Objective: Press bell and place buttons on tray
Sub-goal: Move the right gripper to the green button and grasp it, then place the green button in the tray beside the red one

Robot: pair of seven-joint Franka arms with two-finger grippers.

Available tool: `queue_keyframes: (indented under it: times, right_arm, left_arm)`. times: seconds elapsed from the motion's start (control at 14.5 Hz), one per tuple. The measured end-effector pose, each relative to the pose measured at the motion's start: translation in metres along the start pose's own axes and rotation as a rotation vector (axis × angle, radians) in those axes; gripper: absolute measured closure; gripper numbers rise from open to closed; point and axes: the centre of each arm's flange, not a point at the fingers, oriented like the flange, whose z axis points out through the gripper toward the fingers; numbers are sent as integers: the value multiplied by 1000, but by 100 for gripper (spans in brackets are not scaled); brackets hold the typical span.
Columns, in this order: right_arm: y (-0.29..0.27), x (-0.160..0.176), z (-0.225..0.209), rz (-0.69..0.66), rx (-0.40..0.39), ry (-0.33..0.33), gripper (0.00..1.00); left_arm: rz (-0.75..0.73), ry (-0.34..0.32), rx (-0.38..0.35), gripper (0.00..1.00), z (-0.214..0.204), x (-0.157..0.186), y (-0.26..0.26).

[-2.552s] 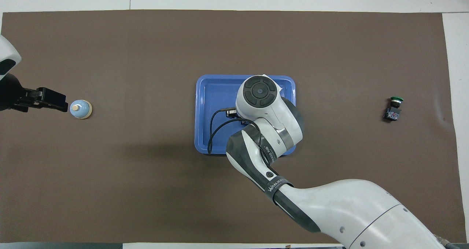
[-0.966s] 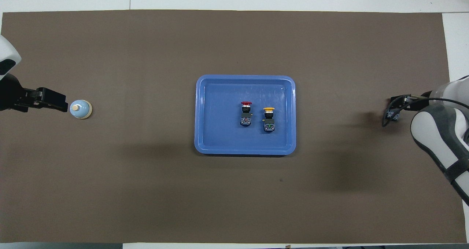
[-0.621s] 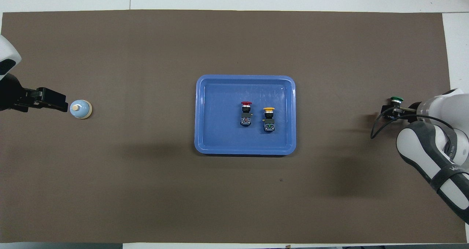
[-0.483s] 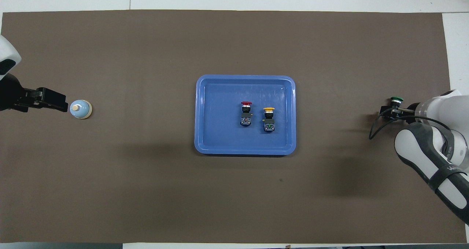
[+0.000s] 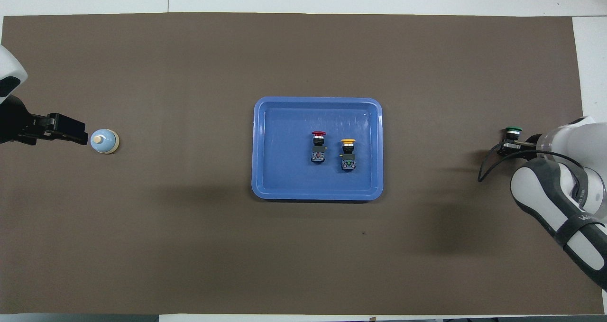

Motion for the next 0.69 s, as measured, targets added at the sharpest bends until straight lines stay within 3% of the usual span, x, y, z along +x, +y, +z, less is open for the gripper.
queue_keyframes:
  times: [0.14, 0.41, 0.69]
  right_arm:
    - [-18, 11, -17, -32, -3, -44, 59]
    - [-116, 43, -103, -85, -16, -99, 59]
    - [-248, 27, -153, -130, -12, -93, 59]
  left_arm:
    - [0, 0, 0, 0, 0, 0, 0]
    - [0, 0, 0, 0, 0, 0, 0]
    - [0, 0, 0, 0, 0, 0, 0]
